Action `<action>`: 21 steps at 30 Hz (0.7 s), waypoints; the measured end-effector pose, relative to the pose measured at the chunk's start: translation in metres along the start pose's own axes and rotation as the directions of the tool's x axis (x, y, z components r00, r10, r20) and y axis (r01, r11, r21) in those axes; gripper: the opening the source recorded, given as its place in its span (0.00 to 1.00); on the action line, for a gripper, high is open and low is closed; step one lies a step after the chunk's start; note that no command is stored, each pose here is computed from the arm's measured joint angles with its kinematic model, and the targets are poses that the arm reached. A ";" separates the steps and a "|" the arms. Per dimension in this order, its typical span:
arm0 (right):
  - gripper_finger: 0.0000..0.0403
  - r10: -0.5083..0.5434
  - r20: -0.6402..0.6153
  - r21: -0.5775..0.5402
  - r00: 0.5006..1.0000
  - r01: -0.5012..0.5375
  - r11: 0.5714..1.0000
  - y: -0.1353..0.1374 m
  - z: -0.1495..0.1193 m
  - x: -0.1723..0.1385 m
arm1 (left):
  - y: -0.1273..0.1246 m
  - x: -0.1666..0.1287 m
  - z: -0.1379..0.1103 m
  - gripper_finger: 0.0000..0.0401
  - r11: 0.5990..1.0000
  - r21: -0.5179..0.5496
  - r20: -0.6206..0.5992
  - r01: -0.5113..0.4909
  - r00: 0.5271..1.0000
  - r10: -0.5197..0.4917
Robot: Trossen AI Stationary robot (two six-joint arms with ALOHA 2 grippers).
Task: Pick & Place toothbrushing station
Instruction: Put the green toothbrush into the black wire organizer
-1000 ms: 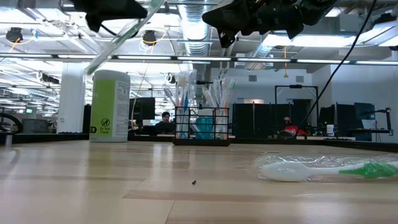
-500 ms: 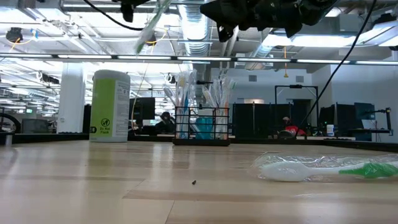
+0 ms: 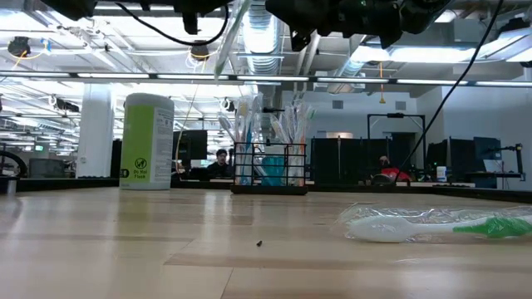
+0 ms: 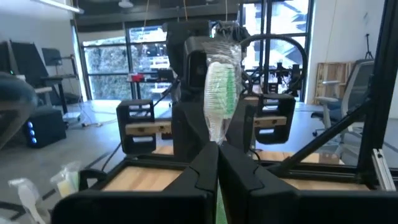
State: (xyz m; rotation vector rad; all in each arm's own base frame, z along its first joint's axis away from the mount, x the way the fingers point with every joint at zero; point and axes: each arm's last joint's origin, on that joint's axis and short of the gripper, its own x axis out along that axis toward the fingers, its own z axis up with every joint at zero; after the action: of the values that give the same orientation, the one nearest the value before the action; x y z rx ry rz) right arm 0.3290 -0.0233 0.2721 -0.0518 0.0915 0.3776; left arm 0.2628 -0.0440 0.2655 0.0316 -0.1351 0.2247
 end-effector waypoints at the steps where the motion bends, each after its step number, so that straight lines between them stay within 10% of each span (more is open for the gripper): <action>1: 0.12 0.000 0.001 -0.002 1.000 0.000 1.000 0.000 0.000 0.000 | 0.000 0.000 0.000 0.00 1.000 0.008 0.005 -0.001 1.000 0.001; 21: 0.36 -0.024 0.132 -0.083 0.991 0.035 0.996 0.000 0.014 0.000 | 0.005 0.013 -0.001 0.00 0.997 0.048 0.170 0.067 0.983 -0.074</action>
State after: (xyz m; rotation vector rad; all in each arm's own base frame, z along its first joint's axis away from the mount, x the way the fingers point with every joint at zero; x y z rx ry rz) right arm 0.3298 -0.0219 0.2863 -0.1126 -0.0553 0.3545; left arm 0.2746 -0.0366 0.2664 0.0976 -0.3008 0.1537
